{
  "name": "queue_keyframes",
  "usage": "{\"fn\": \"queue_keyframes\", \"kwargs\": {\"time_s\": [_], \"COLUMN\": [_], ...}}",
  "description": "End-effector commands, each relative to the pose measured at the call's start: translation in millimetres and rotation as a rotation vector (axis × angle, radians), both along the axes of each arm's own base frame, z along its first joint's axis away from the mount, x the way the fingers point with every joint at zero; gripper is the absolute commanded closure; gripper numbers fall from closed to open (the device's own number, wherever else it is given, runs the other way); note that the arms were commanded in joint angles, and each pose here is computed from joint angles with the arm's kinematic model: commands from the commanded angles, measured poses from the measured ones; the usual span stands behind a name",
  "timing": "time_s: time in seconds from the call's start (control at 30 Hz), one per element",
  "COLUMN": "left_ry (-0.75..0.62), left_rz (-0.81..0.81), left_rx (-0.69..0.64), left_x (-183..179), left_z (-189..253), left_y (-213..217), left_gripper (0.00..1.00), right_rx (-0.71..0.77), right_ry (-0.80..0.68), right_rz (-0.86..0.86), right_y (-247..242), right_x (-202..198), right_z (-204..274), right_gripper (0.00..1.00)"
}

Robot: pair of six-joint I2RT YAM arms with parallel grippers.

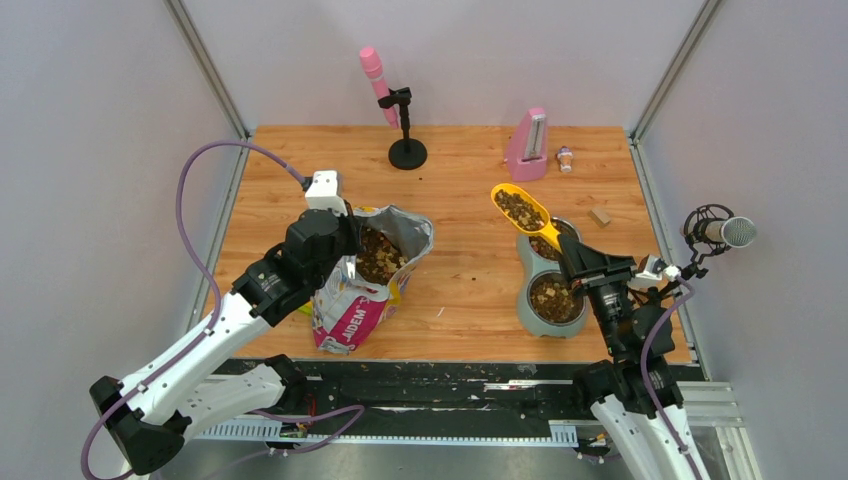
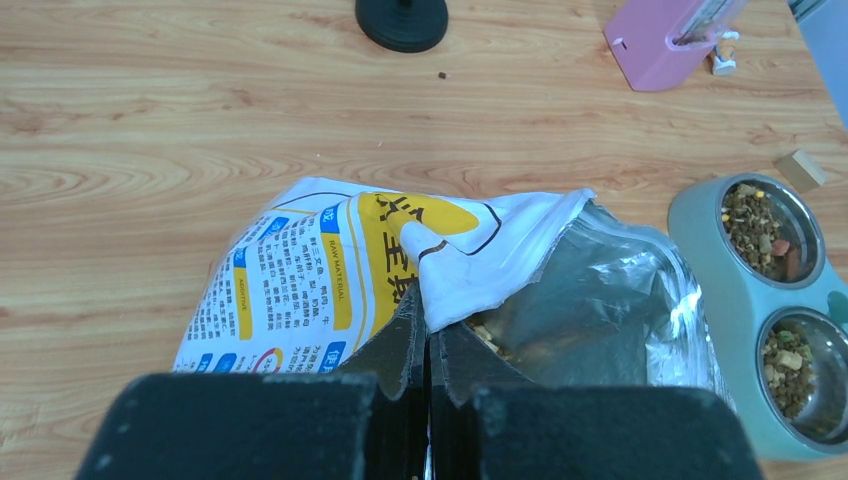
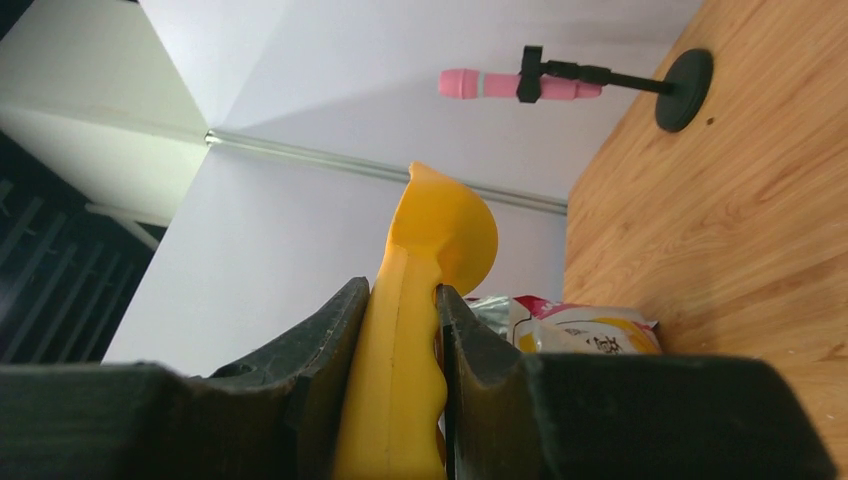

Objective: Serve the pet food

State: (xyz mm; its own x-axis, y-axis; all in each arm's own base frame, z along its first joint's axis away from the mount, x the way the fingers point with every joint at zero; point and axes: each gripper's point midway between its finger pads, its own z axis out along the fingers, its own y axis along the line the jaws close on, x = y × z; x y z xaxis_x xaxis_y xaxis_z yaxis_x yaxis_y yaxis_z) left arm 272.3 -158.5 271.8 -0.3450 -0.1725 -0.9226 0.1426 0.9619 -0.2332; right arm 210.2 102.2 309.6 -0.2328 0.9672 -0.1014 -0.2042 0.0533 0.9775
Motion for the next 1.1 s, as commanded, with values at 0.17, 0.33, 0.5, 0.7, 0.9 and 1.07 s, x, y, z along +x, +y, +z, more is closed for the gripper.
{"fn": "queue_keyframes", "kwargs": {"time_s": [0.17, 0.33, 0.5, 0.7, 0.9, 1.07], "left_ry": [-0.105, -0.102, -0.097, -0.095, -0.097, -0.089], "left_rz": [0.000, 0.001, -0.003, -0.002, -0.001, -0.009], "left_rx": [-0.108, -0.100, -0.098, -0.092, -0.089, -0.085], "left_x": [0, 2, 4, 5, 6, 8], "left_z": [39, 37, 35, 34, 33, 31], "left_y": [-2, -3, -6, -7, -7, -10], "left_gripper": [1.00, 1.00, 1.00, 1.00, 1.00, 1.00], "right_rx": [-0.007, -0.032, -0.069, -0.099, -0.126, -0.151], "right_ry": [0.043, 0.092, 0.168, 0.234, 0.265, 0.293], "right_rz": [-0.174, -0.237, -0.288, -0.337, -0.358, -0.357], "right_y": [-37, -51, -63, -77, -87, -92], "right_x": [-11, -17, -26, -40, -55, -70], "right_z": [-4, -11, -20, -24, -21, -20], "right_gripper": [1.00, 1.00, 1.00, 1.00, 1.00, 1.00]}}
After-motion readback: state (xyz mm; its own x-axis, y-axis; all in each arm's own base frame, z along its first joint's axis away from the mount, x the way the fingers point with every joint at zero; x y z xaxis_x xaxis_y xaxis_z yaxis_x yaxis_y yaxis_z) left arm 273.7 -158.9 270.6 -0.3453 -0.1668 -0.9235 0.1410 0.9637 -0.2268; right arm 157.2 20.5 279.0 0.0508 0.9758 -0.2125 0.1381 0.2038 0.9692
